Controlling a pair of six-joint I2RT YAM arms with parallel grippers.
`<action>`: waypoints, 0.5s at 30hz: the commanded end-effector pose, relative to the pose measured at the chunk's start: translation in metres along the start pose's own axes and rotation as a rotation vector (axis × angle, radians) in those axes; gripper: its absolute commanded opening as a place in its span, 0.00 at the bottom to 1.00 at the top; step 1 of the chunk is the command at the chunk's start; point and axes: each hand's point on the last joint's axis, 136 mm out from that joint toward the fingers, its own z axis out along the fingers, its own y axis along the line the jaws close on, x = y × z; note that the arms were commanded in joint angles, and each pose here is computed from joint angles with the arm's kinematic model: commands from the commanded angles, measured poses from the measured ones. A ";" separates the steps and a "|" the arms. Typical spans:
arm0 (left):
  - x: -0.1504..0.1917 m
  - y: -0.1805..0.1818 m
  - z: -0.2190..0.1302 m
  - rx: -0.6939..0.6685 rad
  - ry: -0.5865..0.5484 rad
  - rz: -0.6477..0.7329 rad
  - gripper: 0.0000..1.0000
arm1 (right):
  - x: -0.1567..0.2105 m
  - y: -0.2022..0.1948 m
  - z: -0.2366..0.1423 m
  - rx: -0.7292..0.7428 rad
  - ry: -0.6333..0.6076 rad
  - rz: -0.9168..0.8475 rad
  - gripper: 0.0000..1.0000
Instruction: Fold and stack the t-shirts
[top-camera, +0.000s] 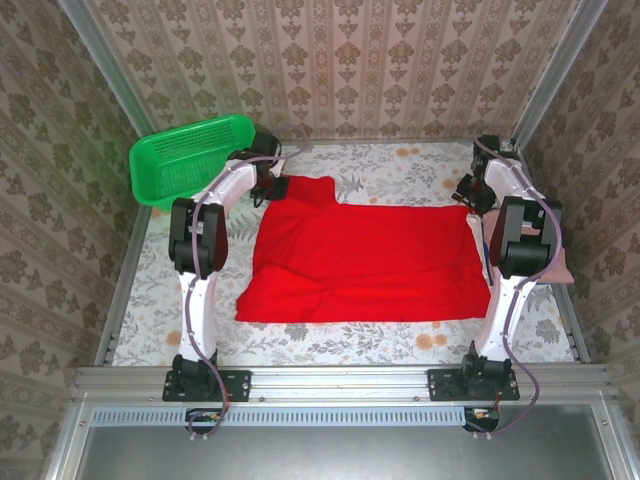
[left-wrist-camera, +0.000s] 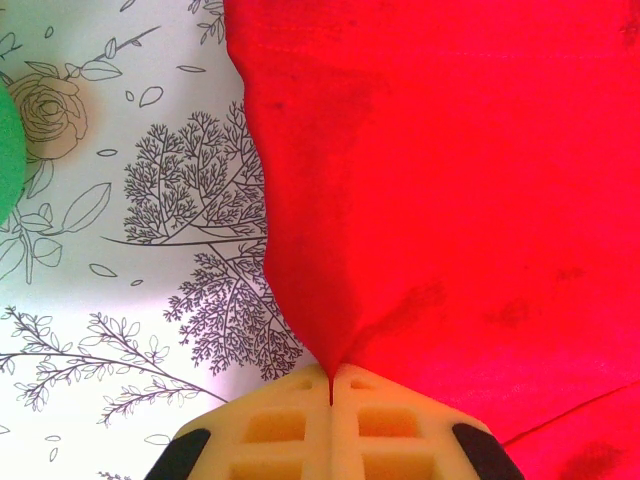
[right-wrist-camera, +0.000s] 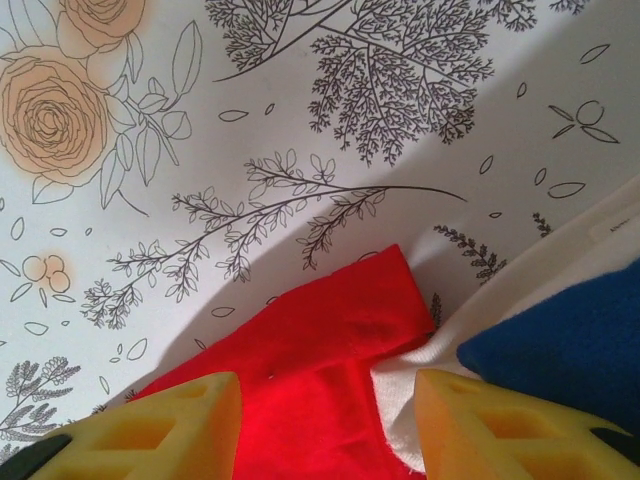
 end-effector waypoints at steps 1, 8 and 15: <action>-0.010 0.001 -0.018 0.003 -0.037 0.010 0.00 | 0.002 0.007 0.005 -0.019 0.014 0.021 0.49; -0.008 0.003 -0.016 0.001 -0.026 0.024 0.00 | -0.004 0.012 0.022 0.000 0.049 0.005 0.48; -0.007 0.008 -0.019 -0.013 -0.025 0.023 0.00 | -0.008 0.020 0.028 -0.015 0.067 0.009 0.44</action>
